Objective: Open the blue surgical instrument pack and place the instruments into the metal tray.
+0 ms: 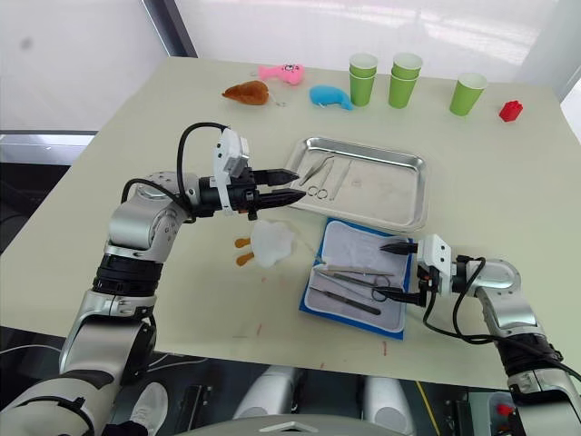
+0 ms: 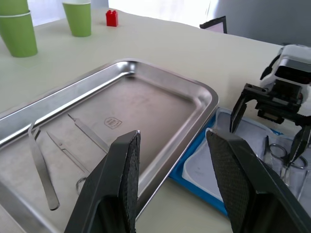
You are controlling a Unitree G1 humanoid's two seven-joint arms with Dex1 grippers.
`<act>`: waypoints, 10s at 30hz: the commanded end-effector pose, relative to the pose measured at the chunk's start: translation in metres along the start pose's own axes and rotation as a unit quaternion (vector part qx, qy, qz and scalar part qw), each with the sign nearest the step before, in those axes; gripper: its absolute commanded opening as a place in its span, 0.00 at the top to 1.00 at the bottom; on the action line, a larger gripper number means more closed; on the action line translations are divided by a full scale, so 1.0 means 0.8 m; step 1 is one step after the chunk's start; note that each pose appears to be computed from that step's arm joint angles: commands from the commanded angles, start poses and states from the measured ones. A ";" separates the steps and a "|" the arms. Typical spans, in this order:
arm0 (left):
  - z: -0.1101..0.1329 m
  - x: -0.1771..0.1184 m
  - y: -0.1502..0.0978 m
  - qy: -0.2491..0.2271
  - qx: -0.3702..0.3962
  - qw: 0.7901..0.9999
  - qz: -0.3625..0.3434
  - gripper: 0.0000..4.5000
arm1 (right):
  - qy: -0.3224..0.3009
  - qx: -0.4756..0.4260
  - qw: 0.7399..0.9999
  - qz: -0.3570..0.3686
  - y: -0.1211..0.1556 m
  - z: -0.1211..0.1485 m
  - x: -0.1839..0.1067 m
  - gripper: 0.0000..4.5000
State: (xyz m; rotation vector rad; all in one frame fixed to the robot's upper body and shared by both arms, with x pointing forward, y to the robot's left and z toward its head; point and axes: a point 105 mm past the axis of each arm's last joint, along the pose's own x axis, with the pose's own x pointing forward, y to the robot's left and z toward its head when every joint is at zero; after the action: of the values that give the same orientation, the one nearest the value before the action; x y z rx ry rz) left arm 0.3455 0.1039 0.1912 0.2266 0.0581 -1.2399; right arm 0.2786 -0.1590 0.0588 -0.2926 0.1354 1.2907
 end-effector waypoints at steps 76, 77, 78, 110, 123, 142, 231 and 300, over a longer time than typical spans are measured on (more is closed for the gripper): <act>0.008 -0.087 -0.033 0.110 0.196 0.939 -0.259 0.04 | 0.066 0.087 0.994 -0.009 0.038 -0.062 -0.013 0.00; 0.005 -0.082 -0.031 0.114 0.198 0.938 -0.260 0.04 | 0.066 0.087 0.994 -0.009 0.038 -0.062 -0.013 0.00; 0.003 -0.078 -0.029 0.118 0.201 0.937 -0.261 0.04 | 0.066 0.087 0.994 -0.009 0.038 -0.062 -0.012 0.00; -0.071 0.081 -0.072 0.098 0.175 0.946 -0.256 0.49 | 0.063 0.093 0.994 -0.015 0.047 -0.065 -0.007 0.00; -0.095 0.084 -0.073 0.136 0.168 0.942 -0.258 0.49 | 0.063 0.093 0.994 -0.014 0.049 -0.065 -0.006 0.00; -0.112 0.095 -0.074 0.151 0.148 0.942 -0.261 0.49 | 0.063 0.094 0.993 -0.016 0.051 -0.066 -0.004 0.00; -0.046 0.058 -0.060 0.236 0.176 0.929 -0.225 0.98 | 0.125 0.113 0.986 0.018 0.062 -0.096 0.000 0.00; -0.069 0.160 0.047 0.151 -0.202 0.887 0.387 0.98 | 0.118 0.117 0.986 0.017 0.068 -0.099 0.006 0.00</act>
State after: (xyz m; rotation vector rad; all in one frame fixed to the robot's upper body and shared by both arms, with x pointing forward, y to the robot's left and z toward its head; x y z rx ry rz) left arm 0.4260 0.0120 0.1151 0.0675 0.4738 -0.3590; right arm 0.2698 -0.1573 0.0418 -0.2570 0.1689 1.2187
